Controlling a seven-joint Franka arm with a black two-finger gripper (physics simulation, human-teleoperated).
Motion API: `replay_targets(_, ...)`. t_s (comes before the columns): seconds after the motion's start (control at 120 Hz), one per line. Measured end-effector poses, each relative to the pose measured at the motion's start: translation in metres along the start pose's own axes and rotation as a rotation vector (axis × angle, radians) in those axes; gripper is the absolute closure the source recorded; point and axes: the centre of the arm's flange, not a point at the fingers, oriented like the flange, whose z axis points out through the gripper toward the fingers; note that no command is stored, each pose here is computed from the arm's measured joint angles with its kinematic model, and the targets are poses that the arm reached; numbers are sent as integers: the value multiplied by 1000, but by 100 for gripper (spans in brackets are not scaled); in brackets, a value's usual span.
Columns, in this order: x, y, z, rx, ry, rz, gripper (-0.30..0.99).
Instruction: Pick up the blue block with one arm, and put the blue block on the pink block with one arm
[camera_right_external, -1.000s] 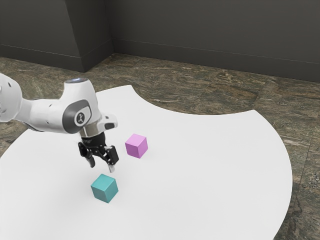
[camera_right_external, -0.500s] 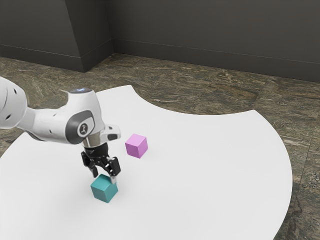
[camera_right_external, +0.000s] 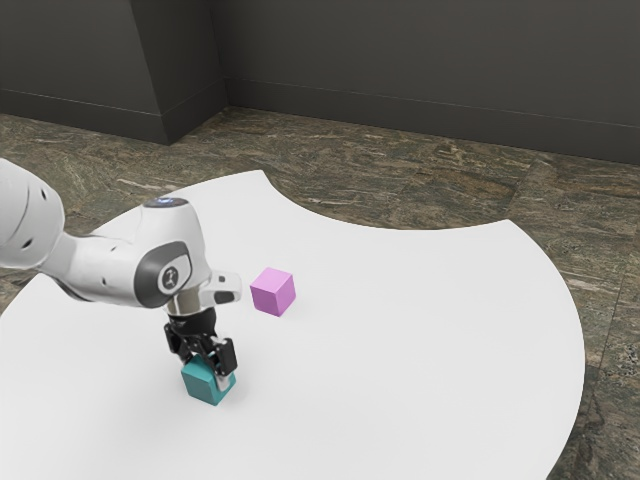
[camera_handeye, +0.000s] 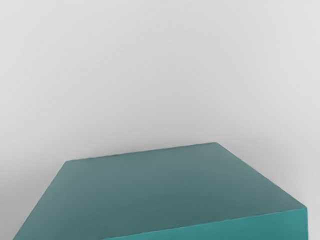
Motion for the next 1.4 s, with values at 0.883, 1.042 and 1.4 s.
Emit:
replay_targets(0.883, 166, -52, -138, 65, 197, -29, 31)
replay_targets(1.042, 180, -44, -119, 14, 143, -85, 32)
replay_targets(1.4, 192, -19, -123, 47, 119, -88, 33)
